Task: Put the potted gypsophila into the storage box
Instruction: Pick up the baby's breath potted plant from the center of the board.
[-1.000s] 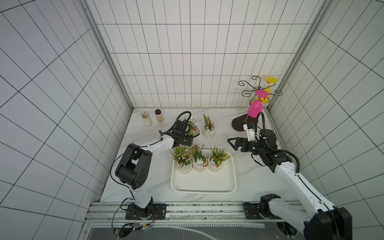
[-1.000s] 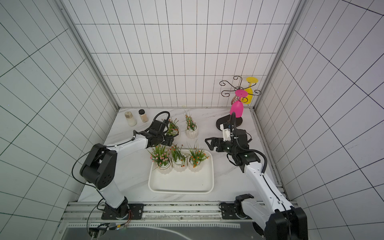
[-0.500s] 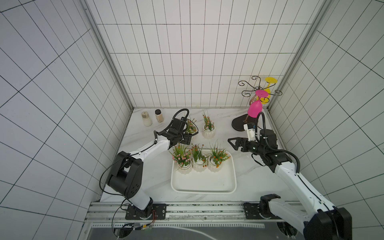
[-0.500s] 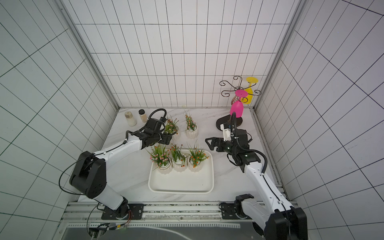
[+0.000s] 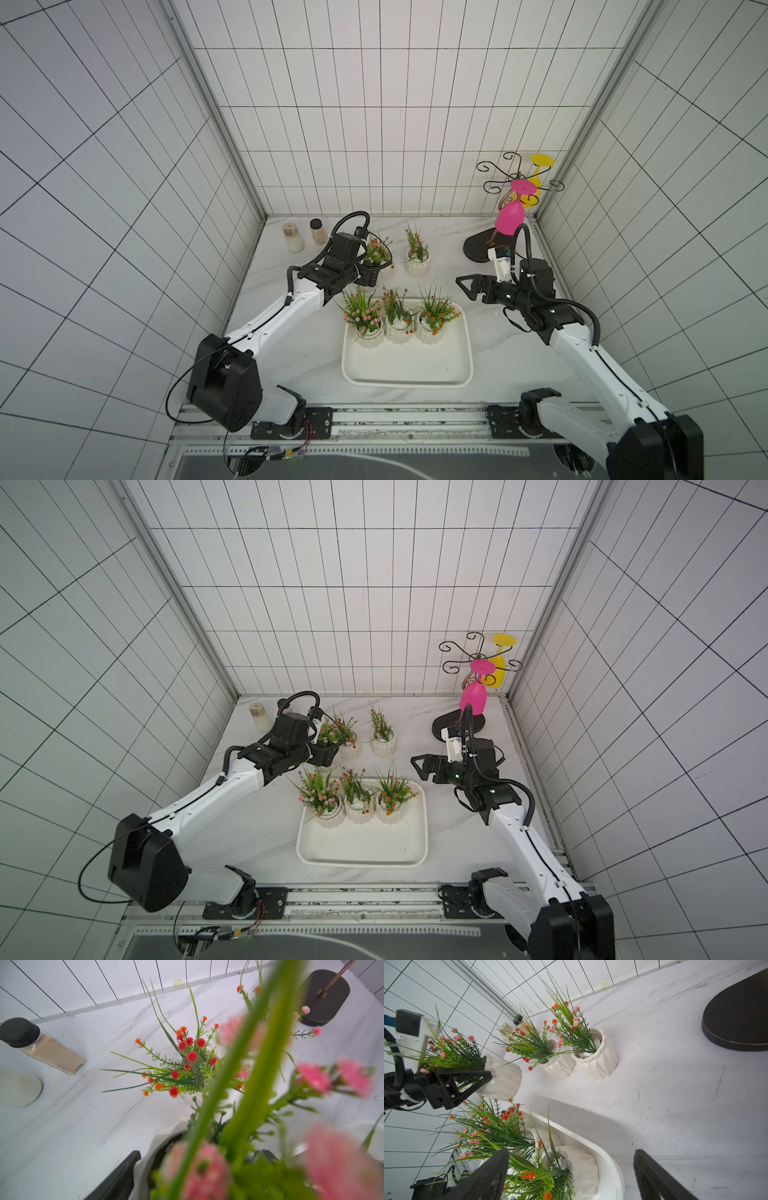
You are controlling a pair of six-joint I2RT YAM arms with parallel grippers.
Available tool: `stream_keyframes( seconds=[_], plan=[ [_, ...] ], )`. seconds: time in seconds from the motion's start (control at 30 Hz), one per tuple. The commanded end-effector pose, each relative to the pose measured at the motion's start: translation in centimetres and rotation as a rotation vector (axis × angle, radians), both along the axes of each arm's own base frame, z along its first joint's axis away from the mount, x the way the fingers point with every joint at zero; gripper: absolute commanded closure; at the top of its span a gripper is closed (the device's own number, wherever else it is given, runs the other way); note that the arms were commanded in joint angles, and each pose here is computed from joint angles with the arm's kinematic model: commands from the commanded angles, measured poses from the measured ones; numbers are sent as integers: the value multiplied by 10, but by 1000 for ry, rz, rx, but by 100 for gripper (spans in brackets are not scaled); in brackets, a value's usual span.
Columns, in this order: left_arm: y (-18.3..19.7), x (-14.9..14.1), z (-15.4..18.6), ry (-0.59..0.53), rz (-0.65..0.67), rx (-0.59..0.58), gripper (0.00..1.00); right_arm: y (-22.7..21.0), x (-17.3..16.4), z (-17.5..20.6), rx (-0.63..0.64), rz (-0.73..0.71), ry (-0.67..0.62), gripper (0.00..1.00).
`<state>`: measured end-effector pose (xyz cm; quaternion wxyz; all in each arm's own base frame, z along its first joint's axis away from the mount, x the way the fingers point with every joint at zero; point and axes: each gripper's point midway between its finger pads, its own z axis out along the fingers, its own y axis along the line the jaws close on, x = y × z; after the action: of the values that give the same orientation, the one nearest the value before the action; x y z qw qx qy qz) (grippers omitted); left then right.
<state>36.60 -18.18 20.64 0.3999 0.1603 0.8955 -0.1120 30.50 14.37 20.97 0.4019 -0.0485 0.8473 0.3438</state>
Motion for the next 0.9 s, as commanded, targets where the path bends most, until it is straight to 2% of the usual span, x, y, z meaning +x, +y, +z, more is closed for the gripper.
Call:
stream_keyframes(
  seconds=[0.0,0.23,0.5,0.87],
  plan=[
    [-6,-4,47,-101,-46,-49,41,-1,0,17,7,6,-41,5],
    [-6,-27,86,-134,-100,-92,42,1,-3,19,19,22,-38,6],
    [-4,-56,119,-149,-172,-110,50,3,-7,27,19,43,-50,5],
    [-25,-107,124,-103,-359,-55,55,8,-14,33,33,86,-55,5]
  ],
)
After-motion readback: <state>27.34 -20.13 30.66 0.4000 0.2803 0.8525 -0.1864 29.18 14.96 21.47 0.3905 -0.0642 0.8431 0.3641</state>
